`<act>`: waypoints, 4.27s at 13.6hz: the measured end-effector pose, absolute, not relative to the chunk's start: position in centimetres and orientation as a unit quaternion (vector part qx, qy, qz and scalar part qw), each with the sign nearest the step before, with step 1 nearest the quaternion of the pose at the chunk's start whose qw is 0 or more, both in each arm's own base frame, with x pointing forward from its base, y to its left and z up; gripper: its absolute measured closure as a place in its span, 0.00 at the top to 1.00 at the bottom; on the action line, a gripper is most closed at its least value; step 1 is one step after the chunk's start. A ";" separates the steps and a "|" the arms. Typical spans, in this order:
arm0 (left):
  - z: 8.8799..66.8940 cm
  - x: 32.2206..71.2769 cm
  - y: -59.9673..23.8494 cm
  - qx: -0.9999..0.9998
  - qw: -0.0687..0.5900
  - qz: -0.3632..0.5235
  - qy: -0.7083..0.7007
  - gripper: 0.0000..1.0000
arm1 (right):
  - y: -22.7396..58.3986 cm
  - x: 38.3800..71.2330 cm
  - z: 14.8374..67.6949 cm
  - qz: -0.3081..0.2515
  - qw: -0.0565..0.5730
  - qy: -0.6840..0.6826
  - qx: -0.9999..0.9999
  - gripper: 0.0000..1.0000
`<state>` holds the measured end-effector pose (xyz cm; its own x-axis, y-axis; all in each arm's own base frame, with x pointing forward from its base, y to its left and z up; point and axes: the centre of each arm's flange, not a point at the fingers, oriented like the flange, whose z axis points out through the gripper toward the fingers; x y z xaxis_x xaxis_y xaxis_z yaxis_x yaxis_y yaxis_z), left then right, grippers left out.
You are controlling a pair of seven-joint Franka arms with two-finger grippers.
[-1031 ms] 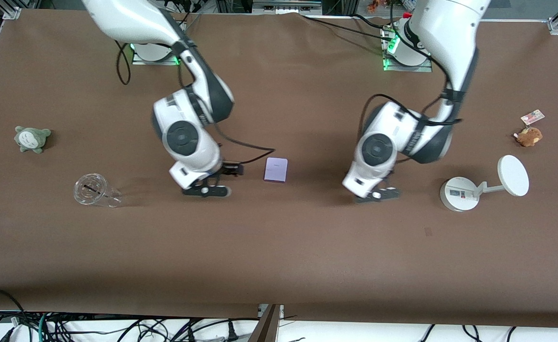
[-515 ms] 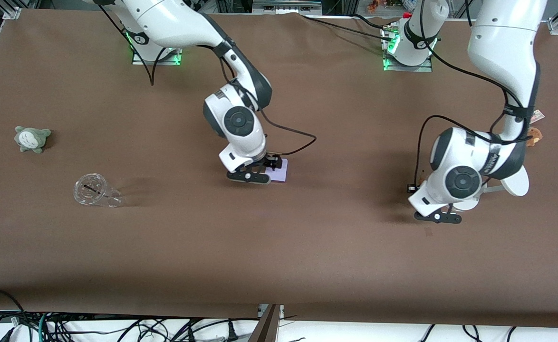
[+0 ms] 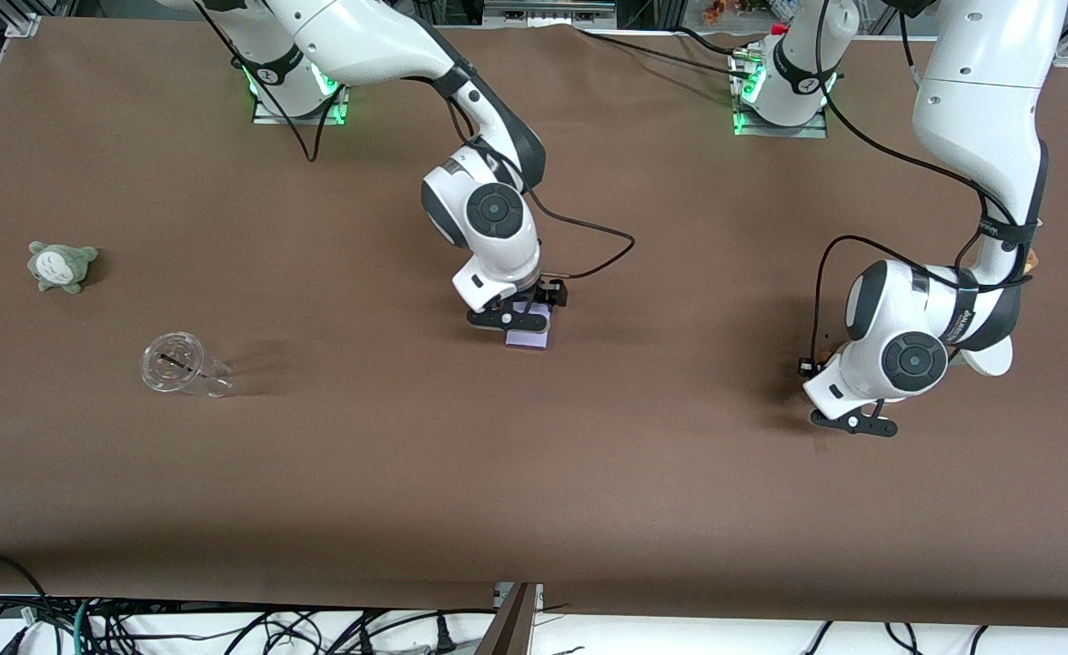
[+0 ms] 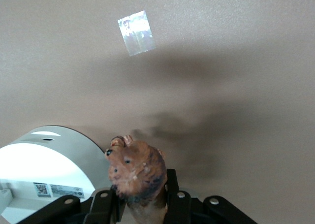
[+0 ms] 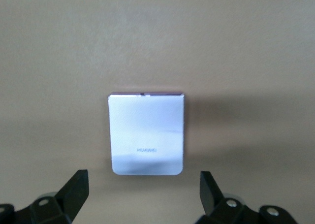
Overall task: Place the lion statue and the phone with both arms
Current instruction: 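Place the lion with the left gripper while the right gripper grasps the phone, then carry the phone toward the glass with the right gripper while the left gripper retracts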
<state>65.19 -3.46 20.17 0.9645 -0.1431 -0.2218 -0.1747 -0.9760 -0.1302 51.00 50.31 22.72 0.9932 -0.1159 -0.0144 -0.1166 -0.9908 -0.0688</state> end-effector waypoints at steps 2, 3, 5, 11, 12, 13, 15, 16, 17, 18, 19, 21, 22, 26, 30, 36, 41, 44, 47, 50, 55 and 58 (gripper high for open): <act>20.1 65.2 -3.6 -0.988 0.074 0.106 0.082 0.48 | 50.8 50.6 21.7 0.005 0.032 0.054 -0.998 1.00; 20.1 65.1 -3.7 -0.988 0.073 0.106 0.082 0.58 | 51.0 50.5 21.2 0.004 0.031 0.052 -0.998 1.00; 20.3 65.2 -3.8 -0.988 0.073 0.106 0.083 0.75 | 51.3 50.3 19.9 -0.001 0.027 0.044 -0.999 1.00; 32.0 66.3 -4.6 -0.992 0.081 0.062 0.078 1.00 | 51.2 50.2 17.9 -0.006 0.013 0.032 -0.999 1.00; 35.0 66.3 -4.6 -0.993 0.083 0.045 0.076 1.00 | 51.2 50.2 17.9 -0.006 0.013 0.032 -0.999 1.00; 38.0 66.2 -4.5 -0.993 0.084 0.031 0.073 1.00 | 51.2 50.2 17.9 -0.006 0.013 0.031 -0.999 1.00; 43.6 66.0 -4.2 -0.994 0.089 0.014 0.065 1.00 | 51.4 50.0 17.9 -0.006 0.012 0.030 -0.999 1.00; 46.4 65.8 -4.0 -0.994 0.091 0.009 0.060 1.00 | 51.5 49.9 17.8 -0.005 0.012 0.029 -0.999 1.00; 49.0 65.6 -3.9 -0.994 0.092 0.004 0.055 1.00 | 51.5 49.8 17.6 -0.005 0.012 0.029 -0.999 1.00; 51.5 65.4 -3.8 -0.995 0.087 -0.004 0.052 1.00 | 51.6 49.8 17.5 -0.006 0.013 0.030 -0.999 1.00; 53.7 65.2 -3.9 -0.996 0.076 -0.015 0.050 1.00 | 51.6 49.8 17.2 -0.007 0.014 0.029 -0.999 1.00; 56.6 64.8 -4.0 -0.997 0.062 -0.032 0.046 1.00 | 51.6 49.8 16.8 -0.008 0.015 0.029 -0.999 1.00; 57.3 64.6 -4.0 -0.997 0.061 -0.031 0.045 1.00 | 51.6 49.8 16.7 -0.008 0.015 0.029 -0.999 1.00; 57.5 64.4 -4.0 -0.997 0.060 -0.021 0.044 1.00 | 51.6 50.1 17.3 -0.012 0.018 0.032 -0.999 0.84; 57.1 63.5 -3.6 -0.997 0.062 0.017 0.039 1.00 | 50.1 52.9 18.8 -0.035 0.018 0.044 -0.998 0.84; 58.9 58.6 -2.5 -0.998 0.049 0.010 0.029 1.00 | 37.6 61.7 23.3 -0.026 -0.058 0.031 -0.997 0.84; 57.8 56.4 -2.3 -0.999 0.045 0.009 0.028 1.00 | 25.0 66.1 24.4 0.019 -0.087 0.015 -0.996 0.84; 57.8 56.4 -3.2 -0.998 0.045 0.008 0.036 1.00 | 18.5 67.1 23.3 0.046 -0.084 0.002 -0.995 0.84; 57.8 56.4 -3.5 -0.998 0.045 0.008 0.038 1.00 | 14.2 66.9 22.1 0.077 -0.064 -0.015 -0.995 0.84; 57.8 56.4 -3.5 -0.998 0.045 0.008 0.038 1.00 | 12.8 66.4 21.4 0.089 -0.060 -0.030 -0.994 0.84; 57.8 56.4 -3.5 -0.998 0.045 0.008 0.039 1.00 | 10.2 65.9 20.3 0.108 -0.056 -0.056 -0.991 0.84; 57.8 56.4 -3.6 -0.998 0.045 0.008 0.039 1.00 | 9.3 65.4 19.5 0.113 -0.055 -0.058 -0.990 0.84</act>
